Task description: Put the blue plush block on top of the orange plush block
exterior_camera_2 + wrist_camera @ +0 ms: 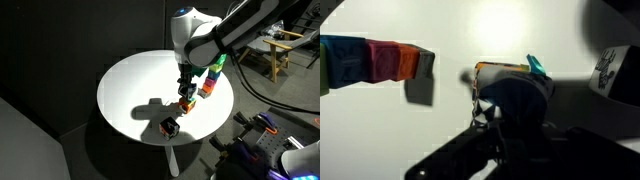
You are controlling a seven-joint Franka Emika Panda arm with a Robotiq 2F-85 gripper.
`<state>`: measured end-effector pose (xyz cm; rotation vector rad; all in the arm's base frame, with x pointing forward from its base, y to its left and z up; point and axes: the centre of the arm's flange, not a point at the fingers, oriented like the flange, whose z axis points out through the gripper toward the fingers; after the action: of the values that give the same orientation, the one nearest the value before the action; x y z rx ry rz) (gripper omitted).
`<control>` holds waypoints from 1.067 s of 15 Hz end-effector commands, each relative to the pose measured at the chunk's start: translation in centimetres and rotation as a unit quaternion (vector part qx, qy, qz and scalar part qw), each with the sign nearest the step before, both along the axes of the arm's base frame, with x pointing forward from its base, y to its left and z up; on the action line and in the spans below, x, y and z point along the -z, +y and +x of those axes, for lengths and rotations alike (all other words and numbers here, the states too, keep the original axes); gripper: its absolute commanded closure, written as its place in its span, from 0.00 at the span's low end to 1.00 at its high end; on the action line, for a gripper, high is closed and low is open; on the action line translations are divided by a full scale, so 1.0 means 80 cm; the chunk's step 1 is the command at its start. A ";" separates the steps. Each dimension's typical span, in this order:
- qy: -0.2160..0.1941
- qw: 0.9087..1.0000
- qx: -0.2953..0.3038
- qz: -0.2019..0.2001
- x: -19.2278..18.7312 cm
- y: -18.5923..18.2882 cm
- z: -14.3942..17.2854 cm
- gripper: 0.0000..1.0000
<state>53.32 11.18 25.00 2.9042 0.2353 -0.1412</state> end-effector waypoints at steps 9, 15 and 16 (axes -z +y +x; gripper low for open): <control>0.005 0.995 -0.102 0.006 0.030 -0.023 0.013 0.94; 0.016 0.994 -0.112 -0.001 0.043 -0.028 0.010 0.94; 0.018 0.994 -0.109 -0.003 0.046 -0.028 0.010 0.94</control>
<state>53.92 9.46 21.67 2.8700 0.5323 -0.1588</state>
